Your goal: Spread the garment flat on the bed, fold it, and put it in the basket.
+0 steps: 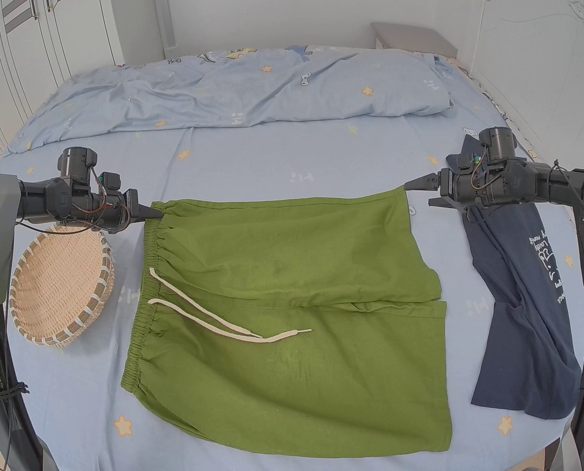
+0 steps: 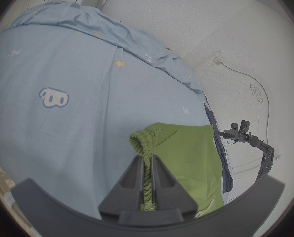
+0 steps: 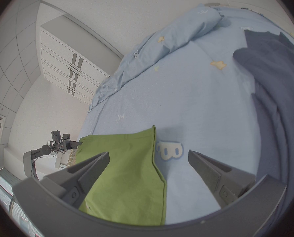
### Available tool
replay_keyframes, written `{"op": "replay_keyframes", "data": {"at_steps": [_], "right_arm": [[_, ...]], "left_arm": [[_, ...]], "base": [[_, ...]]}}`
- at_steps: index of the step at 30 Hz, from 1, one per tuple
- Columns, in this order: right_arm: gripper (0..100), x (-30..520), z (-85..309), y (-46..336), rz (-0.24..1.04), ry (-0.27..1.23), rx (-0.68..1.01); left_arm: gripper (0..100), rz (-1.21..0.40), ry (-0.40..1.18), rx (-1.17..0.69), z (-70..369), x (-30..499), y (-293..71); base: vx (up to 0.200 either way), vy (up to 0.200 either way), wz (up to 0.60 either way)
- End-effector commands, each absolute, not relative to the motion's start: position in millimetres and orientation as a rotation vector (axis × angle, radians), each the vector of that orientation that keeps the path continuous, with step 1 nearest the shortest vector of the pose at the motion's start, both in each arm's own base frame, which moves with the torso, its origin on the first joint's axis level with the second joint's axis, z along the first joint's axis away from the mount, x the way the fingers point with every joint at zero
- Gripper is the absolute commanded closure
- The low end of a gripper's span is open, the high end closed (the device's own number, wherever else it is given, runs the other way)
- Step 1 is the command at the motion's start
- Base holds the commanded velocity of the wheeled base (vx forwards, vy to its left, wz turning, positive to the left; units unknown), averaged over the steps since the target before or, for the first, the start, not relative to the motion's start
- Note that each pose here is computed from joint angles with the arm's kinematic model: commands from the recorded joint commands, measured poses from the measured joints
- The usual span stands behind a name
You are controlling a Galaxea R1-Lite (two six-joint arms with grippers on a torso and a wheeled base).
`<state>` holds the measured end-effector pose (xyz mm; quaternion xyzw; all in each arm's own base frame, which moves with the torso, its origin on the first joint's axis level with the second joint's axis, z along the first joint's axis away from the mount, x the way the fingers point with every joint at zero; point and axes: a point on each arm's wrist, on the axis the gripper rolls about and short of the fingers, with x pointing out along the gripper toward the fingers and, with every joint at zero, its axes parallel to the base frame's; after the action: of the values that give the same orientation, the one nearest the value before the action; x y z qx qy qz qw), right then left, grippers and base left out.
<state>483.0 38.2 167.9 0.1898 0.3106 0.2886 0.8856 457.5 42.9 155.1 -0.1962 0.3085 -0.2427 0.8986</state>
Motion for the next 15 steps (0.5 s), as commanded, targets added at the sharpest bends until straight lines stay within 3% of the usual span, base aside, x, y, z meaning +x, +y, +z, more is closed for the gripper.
{"op": "replay_keyframes", "data": {"at_steps": [1,4,5,15], "right_arm": [[0,458.2,221.3,31.7,0.608,0.546,0.366],[0,449.5,223.9,31.4,0.607,0.557,0.367],[0,448.4,223.9,31.3,0.606,0.56,0.368],[0,436.0,220.1,30.1,0.602,0.589,0.367]], "left_arm": [[100,-0.49,0.603,-0.381,178.6,442.1,41.7],[100,-0.471,0.617,-0.37,172.6,442.2,42.1],[0,-0.467,0.621,-0.367,170.8,442.6,42.3],[0,-0.443,0.599,-0.354,178.1,443.4,42.8]], "base": [[0.0,0.0,0.0],[0.0,0.0,0.0],[0.0,0.0,0.0],[0.0,0.0,0.0]]}}
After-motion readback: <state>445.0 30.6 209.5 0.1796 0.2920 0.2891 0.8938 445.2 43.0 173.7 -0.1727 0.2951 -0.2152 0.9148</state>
